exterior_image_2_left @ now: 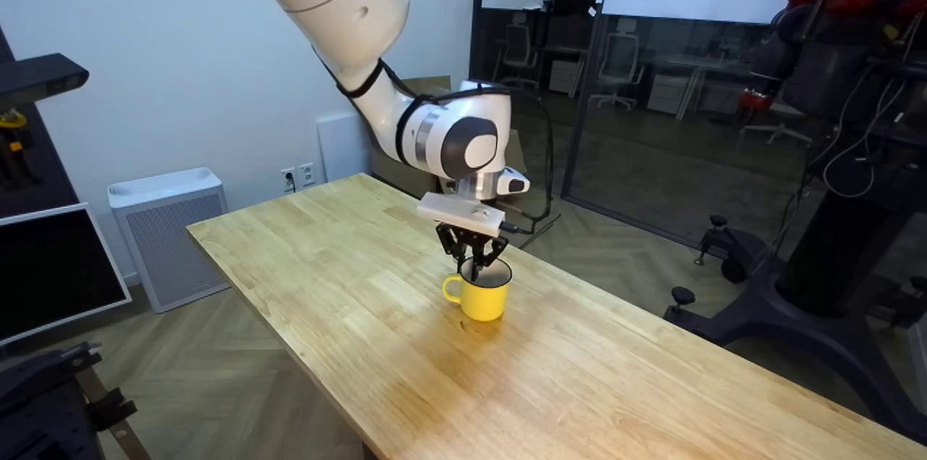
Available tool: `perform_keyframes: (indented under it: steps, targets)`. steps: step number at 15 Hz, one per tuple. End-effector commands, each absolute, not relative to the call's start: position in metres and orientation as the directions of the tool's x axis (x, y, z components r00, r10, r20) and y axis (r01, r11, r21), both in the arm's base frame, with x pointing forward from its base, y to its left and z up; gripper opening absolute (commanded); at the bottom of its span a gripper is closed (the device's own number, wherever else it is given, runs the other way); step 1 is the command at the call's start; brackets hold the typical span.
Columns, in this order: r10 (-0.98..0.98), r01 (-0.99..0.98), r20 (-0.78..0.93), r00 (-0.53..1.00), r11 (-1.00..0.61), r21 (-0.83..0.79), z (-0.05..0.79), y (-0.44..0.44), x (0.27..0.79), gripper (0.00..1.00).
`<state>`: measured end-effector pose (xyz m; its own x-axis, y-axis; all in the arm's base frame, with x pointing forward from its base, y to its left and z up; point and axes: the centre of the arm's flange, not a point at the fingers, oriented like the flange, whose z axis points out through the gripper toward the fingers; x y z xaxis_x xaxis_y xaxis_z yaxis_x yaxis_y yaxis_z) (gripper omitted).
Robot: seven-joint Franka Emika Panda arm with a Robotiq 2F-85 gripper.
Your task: Move yellow cup forward
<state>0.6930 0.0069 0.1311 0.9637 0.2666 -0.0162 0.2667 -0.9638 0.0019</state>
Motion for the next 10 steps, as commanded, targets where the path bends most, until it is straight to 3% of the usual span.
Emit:
perform_keyframes:
  steps: [1, 7, 8, 10]
  targets:
    - [0.303, 0.303, -0.04, 0.952, -0.953, 0.013, 0.1347, 0.015, 0.7015, 0.01]
    - [0.361, 0.36, -0.071, 0.93, -0.932, -0.032, 0.1371, 0.0189, 0.6969, 0.03]
    - [0.342, 0.342, -0.056, 0.938, -0.94, -0.007, 0.1322, 0.0163, 0.6916, 0.11]
    - [0.353, 0.353, -0.06, 0.934, -0.936, -0.014, 0.1327, 0.0163, 0.6916, 0.11]
